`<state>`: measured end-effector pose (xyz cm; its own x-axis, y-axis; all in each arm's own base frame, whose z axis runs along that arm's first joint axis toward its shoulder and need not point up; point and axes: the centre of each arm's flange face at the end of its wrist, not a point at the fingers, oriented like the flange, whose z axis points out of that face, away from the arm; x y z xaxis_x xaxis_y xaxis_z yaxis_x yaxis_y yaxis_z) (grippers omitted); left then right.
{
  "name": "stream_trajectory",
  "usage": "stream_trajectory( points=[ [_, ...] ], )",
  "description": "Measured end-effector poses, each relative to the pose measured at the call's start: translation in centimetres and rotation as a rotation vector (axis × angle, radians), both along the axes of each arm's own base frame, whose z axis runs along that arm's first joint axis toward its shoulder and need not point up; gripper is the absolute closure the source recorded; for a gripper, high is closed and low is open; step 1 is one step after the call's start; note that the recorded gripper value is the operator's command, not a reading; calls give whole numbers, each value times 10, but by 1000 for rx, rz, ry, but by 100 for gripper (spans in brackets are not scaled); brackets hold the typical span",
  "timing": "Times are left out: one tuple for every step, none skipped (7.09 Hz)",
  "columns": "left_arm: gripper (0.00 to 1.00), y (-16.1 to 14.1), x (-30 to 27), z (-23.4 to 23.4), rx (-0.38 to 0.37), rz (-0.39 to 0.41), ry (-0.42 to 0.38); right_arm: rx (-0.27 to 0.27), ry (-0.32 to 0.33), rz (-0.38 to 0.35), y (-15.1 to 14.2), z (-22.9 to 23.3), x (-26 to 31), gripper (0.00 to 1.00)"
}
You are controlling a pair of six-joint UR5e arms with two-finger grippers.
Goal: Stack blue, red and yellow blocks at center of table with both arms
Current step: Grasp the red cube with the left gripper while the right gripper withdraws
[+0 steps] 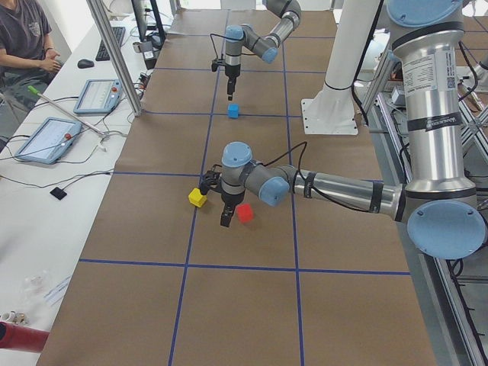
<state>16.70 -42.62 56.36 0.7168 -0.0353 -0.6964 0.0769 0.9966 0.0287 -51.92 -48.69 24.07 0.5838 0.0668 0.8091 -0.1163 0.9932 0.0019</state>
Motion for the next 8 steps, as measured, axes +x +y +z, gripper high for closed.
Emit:
stream_trajectory(
  points=[
    [0, -1, 10, -6, -94, -74, 30, 0, 5, 3, 1, 6, 4, 0],
    [0, -4, 22, -13, -172, -142, 52, 1, 10, 7, 1, 11, 6, 0],
    [0, -5, 36, -17, -221, -177, 61, 2, 13, 10, 2, 14, 8, 0],
    [0, -5, 46, -11, -244, -188, 63, 2, 14, 13, 2, 16, 10, 0],
    [0, -5, 52, 4, -248, -188, 68, 2, 16, 15, 2, 17, 11, 0],
    [0, -5, 56, 17, -242, -184, 75, 3, 16, 16, 2, 17, 11, 0],
    [0, -5, 58, 25, -242, -181, 79, 2, 15, 16, 2, 17, 11, 0],
    [1, -4, 60, 28, -245, -176, 81, 0, 14, 18, 2, 16, 11, 0]
  ],
)
